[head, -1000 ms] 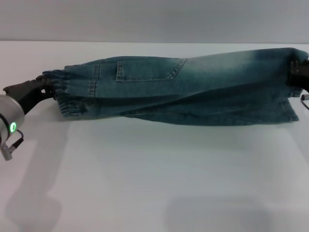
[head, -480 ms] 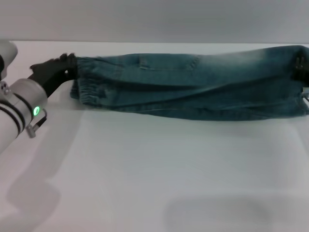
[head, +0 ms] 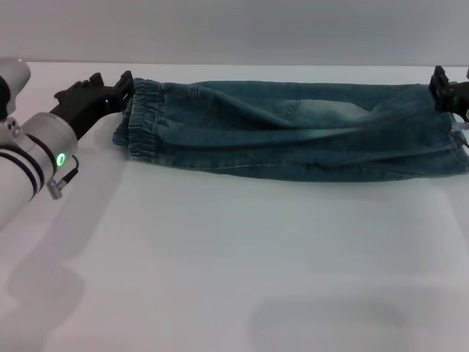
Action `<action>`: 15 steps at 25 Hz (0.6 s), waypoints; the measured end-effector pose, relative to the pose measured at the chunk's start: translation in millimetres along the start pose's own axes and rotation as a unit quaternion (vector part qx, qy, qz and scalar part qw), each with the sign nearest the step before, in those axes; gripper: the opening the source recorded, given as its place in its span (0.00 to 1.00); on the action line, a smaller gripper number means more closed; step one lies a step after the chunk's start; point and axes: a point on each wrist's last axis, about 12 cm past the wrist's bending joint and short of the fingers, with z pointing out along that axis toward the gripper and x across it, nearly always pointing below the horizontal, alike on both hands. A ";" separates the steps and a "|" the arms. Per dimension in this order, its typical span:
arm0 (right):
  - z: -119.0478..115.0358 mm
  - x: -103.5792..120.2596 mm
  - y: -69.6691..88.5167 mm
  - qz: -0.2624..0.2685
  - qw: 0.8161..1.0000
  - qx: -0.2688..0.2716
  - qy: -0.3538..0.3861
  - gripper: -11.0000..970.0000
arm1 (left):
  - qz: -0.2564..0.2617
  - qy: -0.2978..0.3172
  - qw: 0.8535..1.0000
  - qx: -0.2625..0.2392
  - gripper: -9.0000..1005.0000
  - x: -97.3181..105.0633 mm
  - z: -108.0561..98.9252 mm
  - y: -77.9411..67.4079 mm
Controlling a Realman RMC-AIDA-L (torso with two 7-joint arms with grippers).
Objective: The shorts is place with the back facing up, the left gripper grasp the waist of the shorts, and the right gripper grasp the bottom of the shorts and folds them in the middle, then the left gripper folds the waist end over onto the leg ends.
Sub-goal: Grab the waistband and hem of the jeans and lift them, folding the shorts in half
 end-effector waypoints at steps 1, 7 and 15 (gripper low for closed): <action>-0.4 -0.2 0.5 -0.003 1.000 0.000 -0.003 0.28 | 0.000 0.000 1.000 -0.001 0.37 0.4 -0.5 0.6; -9.6 0.1 23.5 -0.028 0.999 -0.021 -0.039 0.48 | -0.004 0.015 1.000 -0.018 0.55 8.4 -8.6 8.9; -24.4 5.1 61.6 -0.054 0.994 -0.076 -0.064 0.53 | 0.019 0.107 0.992 -0.064 0.86 22.6 -16.7 -1.4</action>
